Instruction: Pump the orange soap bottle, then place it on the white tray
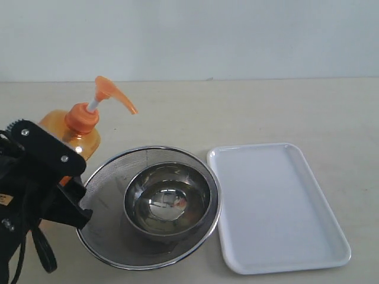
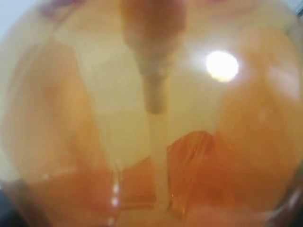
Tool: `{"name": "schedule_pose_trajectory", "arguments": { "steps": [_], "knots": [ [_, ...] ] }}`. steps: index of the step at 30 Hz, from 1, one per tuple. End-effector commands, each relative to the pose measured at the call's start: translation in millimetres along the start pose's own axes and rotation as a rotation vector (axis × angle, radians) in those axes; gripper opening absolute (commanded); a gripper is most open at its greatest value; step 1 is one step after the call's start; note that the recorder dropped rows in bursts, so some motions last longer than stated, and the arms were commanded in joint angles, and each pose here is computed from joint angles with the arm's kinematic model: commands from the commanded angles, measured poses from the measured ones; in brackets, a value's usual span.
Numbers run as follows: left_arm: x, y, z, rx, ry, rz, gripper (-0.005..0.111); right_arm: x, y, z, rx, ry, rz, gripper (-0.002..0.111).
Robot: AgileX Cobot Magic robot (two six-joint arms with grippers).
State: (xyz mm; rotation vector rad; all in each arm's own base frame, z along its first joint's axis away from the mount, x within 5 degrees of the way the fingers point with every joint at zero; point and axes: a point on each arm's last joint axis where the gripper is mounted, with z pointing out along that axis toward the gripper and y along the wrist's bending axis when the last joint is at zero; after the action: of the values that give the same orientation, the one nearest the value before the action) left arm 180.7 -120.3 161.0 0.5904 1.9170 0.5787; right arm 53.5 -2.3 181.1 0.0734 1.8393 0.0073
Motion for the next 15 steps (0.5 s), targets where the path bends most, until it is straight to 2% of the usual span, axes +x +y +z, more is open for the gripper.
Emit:
{"name": "schedule_pose_trajectory", "arguments": {
  "steps": [1,7,15],
  "knots": [
    [4,11.5,-6,-0.067,-0.119,-0.149,0.005,-1,0,0,0.006,-0.017,-0.005,0.000],
    [15,10.5,-10,-0.003,-0.151,-0.261,0.005,-1,0,0,0.006,-0.017,-0.005,0.000],
    [16,10.0,-11,0.004,-0.150,-0.237,0.005,-1,0,0,0.007,-0.010,-0.005,0.000]
  ]
}}
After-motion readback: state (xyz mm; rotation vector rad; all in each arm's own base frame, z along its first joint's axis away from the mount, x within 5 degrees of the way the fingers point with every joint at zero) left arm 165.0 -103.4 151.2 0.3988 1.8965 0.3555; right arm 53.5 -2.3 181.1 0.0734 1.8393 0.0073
